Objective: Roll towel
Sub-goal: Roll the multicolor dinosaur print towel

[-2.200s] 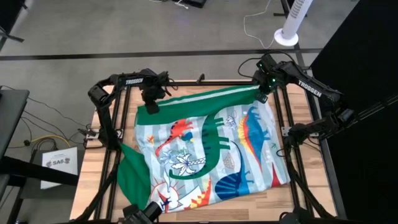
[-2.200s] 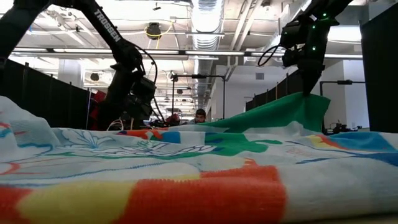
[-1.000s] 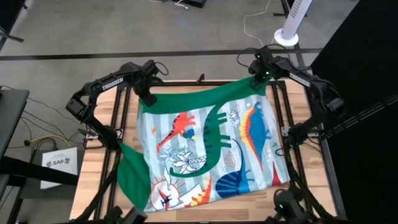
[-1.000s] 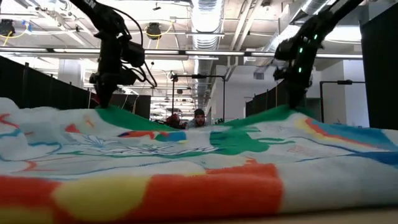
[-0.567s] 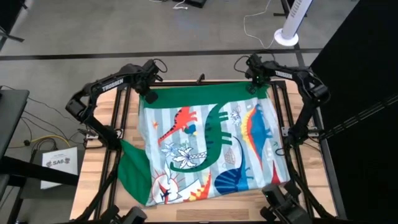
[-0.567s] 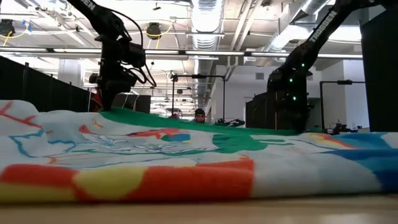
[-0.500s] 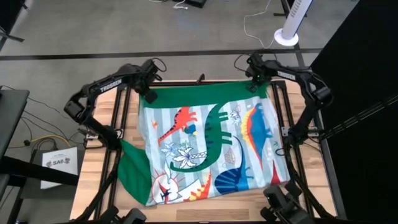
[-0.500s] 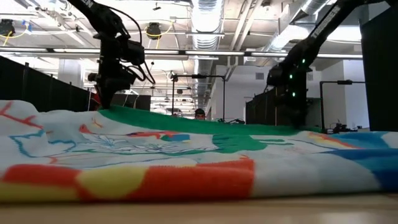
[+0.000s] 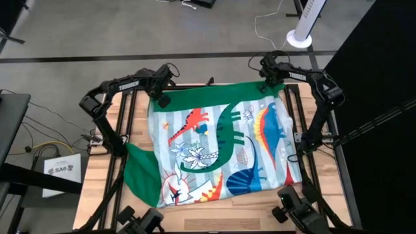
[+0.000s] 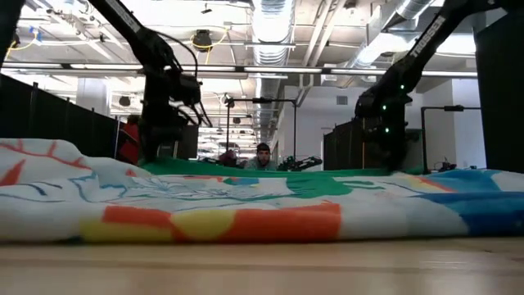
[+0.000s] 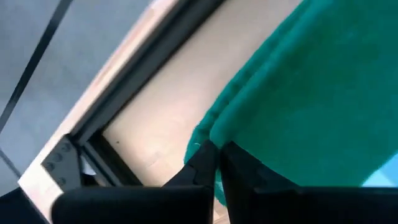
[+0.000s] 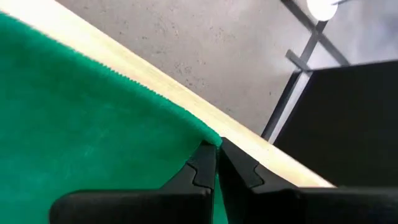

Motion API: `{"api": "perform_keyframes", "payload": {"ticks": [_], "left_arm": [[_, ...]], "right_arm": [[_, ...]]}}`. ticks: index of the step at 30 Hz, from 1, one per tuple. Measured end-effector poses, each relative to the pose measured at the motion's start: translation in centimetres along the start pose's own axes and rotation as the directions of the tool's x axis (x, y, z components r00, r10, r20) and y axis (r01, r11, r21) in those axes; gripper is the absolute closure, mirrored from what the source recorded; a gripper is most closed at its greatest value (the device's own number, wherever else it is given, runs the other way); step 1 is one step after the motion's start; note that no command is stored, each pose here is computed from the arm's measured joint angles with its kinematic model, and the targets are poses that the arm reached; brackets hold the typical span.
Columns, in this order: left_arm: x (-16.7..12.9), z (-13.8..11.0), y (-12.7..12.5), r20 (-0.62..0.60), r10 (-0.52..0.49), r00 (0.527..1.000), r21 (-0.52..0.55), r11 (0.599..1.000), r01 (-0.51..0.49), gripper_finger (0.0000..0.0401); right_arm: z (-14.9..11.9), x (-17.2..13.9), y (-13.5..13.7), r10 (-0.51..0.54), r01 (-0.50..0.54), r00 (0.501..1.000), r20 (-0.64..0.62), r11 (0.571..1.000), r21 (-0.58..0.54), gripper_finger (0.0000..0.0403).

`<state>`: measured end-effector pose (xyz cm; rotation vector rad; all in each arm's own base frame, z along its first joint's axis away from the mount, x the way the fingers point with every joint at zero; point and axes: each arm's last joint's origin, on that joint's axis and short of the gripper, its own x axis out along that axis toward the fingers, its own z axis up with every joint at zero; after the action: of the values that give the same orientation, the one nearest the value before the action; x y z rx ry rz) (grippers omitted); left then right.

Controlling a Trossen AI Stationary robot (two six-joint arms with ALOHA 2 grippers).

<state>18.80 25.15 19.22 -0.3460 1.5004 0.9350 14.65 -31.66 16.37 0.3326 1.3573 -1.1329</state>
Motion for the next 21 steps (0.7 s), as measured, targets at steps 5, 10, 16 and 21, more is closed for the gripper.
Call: {"api": "perform_keyframes", "payload": {"ticks": [5,10,16,21], "left_arm": [[1.4,0.0,-0.5,-0.068,-0.007,0.998,0.039,0.999,0.009,0.0373],[1.5,-0.1,-0.3,-0.08,-0.008,0.997,0.042,0.999,0.011,0.0334],[1.8,-0.5,0.6,-0.118,-0.01,0.993,0.053,0.998,0.017,0.0298],[0.6,-1.6,0.7,-0.175,-0.038,0.984,0.114,0.992,0.059,0.0288]], "right_arm": [[0.2,0.0,0.2,0.004,-0.004,1.0,0.017,1.0,0.01,0.0361],[0.0,-2.5,-0.6,-0.003,0.001,0.999,0.051,1.0,0.031,0.0277],[-1.0,-7.6,-1.4,0.006,-0.011,0.991,0.136,0.999,0.034,0.0168],[-2.8,-11.8,0.9,0.279,-0.263,0.931,0.234,0.96,-0.096,0.0138]]}}
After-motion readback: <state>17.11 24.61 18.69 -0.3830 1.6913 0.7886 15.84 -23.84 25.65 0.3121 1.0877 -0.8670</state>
